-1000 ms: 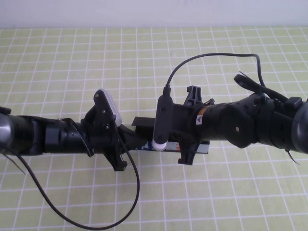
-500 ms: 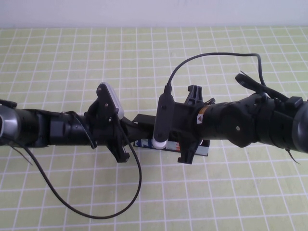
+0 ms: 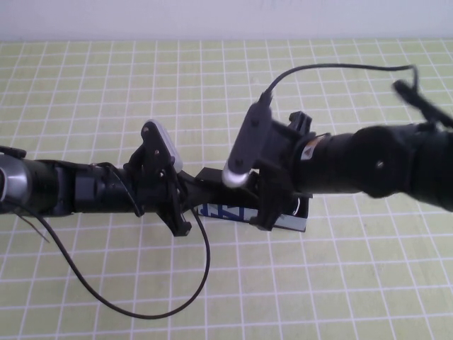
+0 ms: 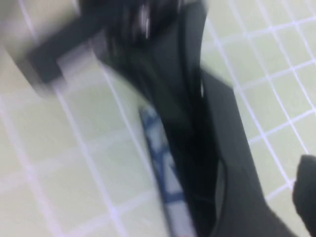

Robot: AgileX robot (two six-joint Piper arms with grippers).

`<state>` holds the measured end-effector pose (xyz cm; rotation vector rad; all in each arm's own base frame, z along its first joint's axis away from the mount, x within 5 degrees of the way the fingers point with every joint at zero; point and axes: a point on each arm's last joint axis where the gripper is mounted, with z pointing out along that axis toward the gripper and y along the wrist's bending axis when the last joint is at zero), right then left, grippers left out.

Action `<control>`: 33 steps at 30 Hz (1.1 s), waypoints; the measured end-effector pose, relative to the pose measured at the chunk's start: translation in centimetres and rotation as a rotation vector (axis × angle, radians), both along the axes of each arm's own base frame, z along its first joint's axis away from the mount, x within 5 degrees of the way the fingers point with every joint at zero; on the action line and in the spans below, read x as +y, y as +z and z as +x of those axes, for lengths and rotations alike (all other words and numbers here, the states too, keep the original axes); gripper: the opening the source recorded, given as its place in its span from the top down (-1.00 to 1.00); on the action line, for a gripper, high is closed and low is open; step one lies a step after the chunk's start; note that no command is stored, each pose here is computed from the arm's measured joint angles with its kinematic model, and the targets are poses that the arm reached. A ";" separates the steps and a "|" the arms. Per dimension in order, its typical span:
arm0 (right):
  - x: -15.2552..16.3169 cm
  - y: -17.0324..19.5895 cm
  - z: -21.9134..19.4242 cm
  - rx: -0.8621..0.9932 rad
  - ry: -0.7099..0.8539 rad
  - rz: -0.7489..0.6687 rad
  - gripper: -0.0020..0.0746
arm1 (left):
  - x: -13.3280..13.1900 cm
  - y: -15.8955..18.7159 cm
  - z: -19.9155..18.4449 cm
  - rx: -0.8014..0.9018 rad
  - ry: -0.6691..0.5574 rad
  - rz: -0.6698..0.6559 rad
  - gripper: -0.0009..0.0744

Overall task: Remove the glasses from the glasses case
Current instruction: Pick up the glasses from the glasses case

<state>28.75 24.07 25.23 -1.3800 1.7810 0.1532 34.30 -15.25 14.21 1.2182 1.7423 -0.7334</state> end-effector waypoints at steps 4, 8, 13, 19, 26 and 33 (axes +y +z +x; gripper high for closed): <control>-0.2 2.6 -2.0 0.181 -0.053 0.181 0.38 | 0.0 0.0 0.0 0.024 0.013 -0.009 0.99; 0.0 2.2 -3.0 0.403 -0.108 0.247 0.82 | 0.0 0.0 0.0 0.033 0.018 -0.012 0.99; 0.4 -1.1 -2.0 0.536 -0.246 0.215 0.97 | 0.0 0.0 0.0 0.045 0.025 -0.017 0.99; 0.8 -4.0 0.6 0.538 -0.378 0.173 0.99 | 0.0 0.0 0.0 0.051 0.028 -0.020 0.99; 0.6 -3.1 6.1 0.530 -0.461 0.231 0.99 | 0.0 0.0 0.0 0.051 0.028 -0.020 0.99; -0.5 -1.7 10.4 0.538 -0.513 0.276 0.99 | 0.0 0.0 0.0 0.051 0.028 -0.020 0.99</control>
